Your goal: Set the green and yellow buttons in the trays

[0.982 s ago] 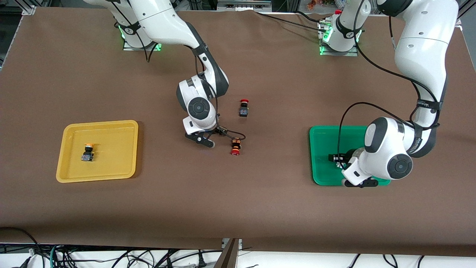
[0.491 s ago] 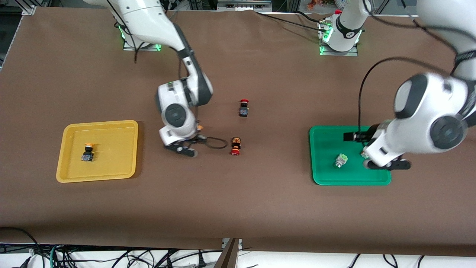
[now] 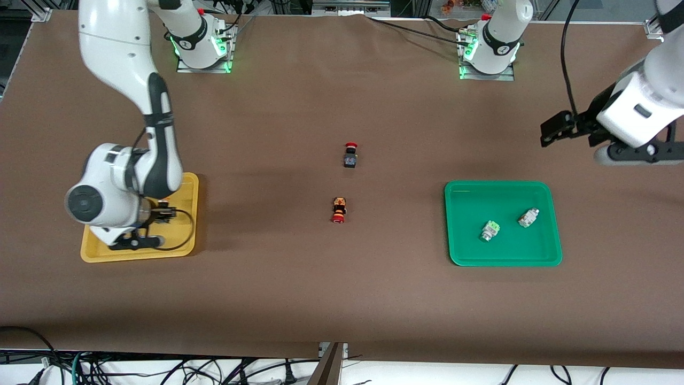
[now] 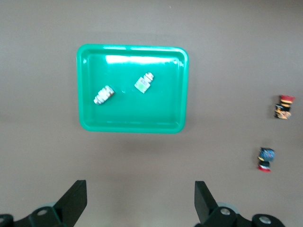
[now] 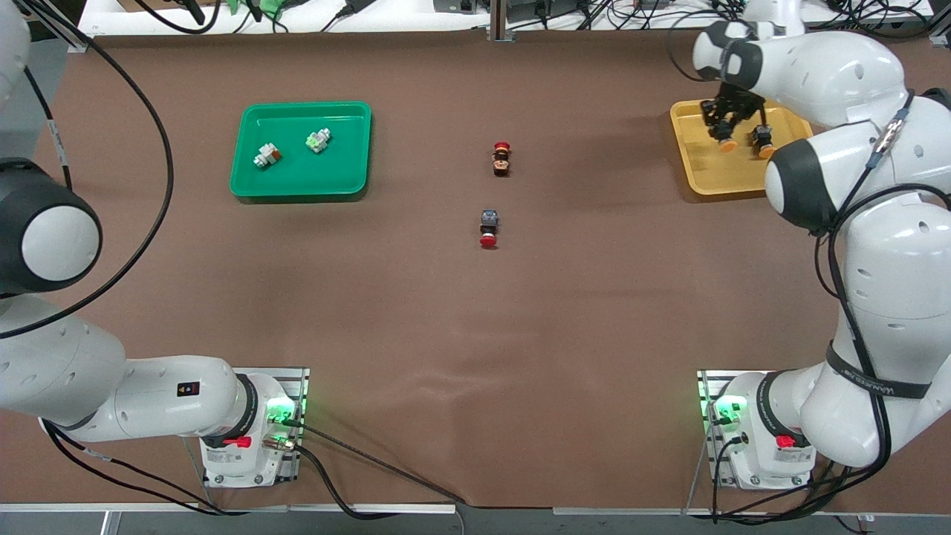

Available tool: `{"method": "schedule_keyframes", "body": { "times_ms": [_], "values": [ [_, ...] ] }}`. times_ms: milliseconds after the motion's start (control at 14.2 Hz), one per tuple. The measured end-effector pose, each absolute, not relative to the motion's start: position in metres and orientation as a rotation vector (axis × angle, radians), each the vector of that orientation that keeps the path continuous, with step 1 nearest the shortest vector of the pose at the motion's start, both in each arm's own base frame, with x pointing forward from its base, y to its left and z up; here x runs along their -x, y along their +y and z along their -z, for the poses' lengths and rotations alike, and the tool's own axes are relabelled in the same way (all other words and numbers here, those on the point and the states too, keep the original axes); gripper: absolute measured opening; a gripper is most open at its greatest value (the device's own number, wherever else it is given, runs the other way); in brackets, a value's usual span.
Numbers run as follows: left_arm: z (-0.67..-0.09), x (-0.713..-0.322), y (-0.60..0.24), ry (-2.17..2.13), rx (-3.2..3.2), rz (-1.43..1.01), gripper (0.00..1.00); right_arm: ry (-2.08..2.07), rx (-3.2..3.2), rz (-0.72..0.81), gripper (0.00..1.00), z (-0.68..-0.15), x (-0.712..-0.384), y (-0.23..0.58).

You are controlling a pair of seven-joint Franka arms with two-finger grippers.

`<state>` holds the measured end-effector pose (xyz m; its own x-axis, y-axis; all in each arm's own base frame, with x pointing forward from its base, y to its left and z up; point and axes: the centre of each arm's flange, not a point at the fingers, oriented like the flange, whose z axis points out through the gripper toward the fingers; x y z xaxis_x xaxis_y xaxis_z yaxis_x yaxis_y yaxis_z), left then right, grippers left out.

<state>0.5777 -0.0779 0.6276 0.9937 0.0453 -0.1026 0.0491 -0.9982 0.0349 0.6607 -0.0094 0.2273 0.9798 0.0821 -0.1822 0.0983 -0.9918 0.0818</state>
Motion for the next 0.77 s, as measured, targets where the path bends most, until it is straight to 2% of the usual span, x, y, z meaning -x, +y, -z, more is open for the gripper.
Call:
{"method": "schedule_keyframes", "body": {
  "times_ms": [140,211,351,421,632,772],
  "values": [
    [-0.618,-0.577,-0.053,0.060,-3.082,0.188,1.00,0.136,-3.076,0.260,0.65,-0.226,-0.664,-0.008],
    [-0.610,-0.577,-0.036,0.076,-3.081,0.203,1.00,0.158,-3.091,0.246,0.76,-0.234,-0.669,0.006],
    [-0.599,-0.571,-0.016,0.110,-3.090,0.207,1.00,0.207,-3.120,0.257,0.96,-0.268,-0.679,0.030],
    [-0.597,-0.564,-0.015,0.118,-3.095,0.211,1.00,0.221,-3.133,0.280,1.00,-0.292,-0.683,0.036],
    [-0.603,-0.552,-0.023,0.099,-3.103,0.195,1.00,0.212,-3.151,0.342,1.00,-0.363,-0.688,0.026],
    [-0.605,-0.551,-0.027,0.089,-3.104,0.191,1.00,0.210,-3.168,0.317,1.00,-0.400,-0.688,0.023]
  ]
}}
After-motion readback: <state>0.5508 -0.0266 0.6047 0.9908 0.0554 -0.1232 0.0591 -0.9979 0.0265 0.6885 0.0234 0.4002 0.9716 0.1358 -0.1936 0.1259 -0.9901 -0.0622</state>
